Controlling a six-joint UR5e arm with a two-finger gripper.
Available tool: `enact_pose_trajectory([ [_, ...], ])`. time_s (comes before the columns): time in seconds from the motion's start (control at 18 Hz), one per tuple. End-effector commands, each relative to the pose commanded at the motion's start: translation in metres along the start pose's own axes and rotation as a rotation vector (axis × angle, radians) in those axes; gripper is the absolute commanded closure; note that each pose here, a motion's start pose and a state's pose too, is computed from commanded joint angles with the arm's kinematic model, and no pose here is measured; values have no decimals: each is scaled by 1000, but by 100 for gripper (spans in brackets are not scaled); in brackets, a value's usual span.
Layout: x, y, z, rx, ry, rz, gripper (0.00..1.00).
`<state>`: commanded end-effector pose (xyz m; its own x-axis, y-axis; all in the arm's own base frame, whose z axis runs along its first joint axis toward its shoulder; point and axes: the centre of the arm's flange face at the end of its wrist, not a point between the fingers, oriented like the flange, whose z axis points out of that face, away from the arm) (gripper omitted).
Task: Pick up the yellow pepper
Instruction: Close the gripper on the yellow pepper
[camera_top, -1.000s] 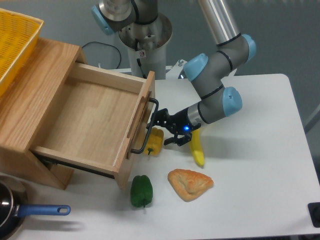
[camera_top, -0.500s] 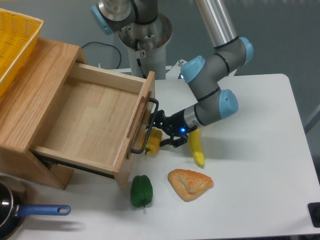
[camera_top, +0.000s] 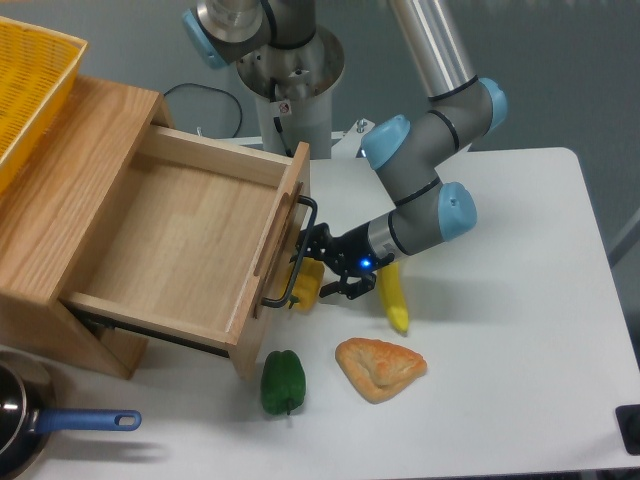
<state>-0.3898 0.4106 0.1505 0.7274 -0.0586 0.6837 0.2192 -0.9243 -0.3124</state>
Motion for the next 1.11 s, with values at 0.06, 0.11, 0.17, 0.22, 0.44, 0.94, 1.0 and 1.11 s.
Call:
enact_pose_trajectory([
  [0.06, -1, 0, 2, -2, 3, -2, 0],
  [0.11, -1, 1, 2, -8, 1, -4, 0],
  [0.17, -1, 1, 3, -15, 0, -4, 0],
  [0.22, -1, 2, 3, -18, -1, -4, 0],
  [0.44, 1, 3, 4, -21, 0, -9, 0],
  [0.94, 2, 5, 4, -23, 1, -13, 19],
  [1.0, 2, 5, 4, -23, 1, -11, 25],
  [1.11, 3, 4, 5, -24, 1, -10, 27],
])
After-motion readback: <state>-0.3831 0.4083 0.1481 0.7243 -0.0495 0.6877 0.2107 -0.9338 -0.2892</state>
